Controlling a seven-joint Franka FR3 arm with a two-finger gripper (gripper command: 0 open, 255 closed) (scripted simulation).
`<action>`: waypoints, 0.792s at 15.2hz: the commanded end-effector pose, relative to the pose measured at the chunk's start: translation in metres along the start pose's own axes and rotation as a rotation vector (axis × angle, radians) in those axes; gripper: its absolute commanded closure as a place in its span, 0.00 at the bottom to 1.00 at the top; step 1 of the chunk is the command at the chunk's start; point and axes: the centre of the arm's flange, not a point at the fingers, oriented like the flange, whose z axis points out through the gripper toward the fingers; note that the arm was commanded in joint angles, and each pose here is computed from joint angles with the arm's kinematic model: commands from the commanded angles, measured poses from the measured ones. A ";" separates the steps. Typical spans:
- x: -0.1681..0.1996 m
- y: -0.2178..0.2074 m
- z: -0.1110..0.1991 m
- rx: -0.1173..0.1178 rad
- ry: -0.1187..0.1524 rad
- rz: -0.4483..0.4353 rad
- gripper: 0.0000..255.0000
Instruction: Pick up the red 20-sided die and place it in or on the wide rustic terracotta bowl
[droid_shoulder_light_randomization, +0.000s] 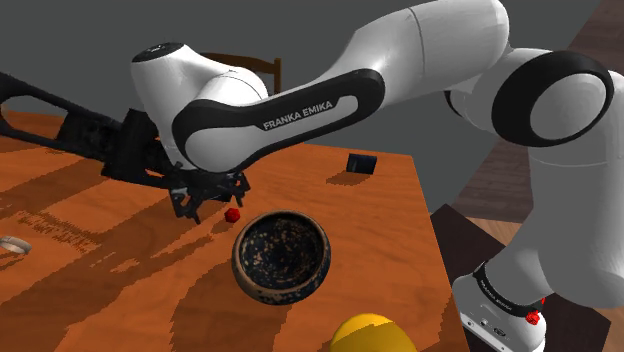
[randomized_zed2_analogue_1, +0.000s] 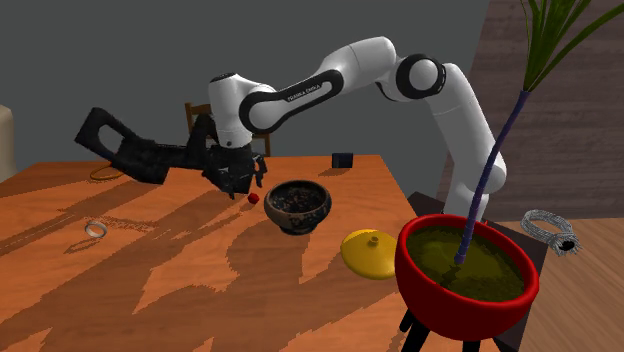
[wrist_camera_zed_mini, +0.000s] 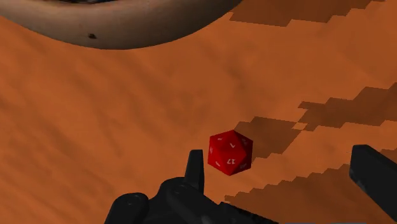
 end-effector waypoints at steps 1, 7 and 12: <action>0.021 0.014 0.043 -0.070 -0.039 0.019 0.00; 0.022 0.014 0.043 -0.070 -0.039 0.019 1.00; 0.022 0.014 0.043 -0.070 -0.039 0.019 1.00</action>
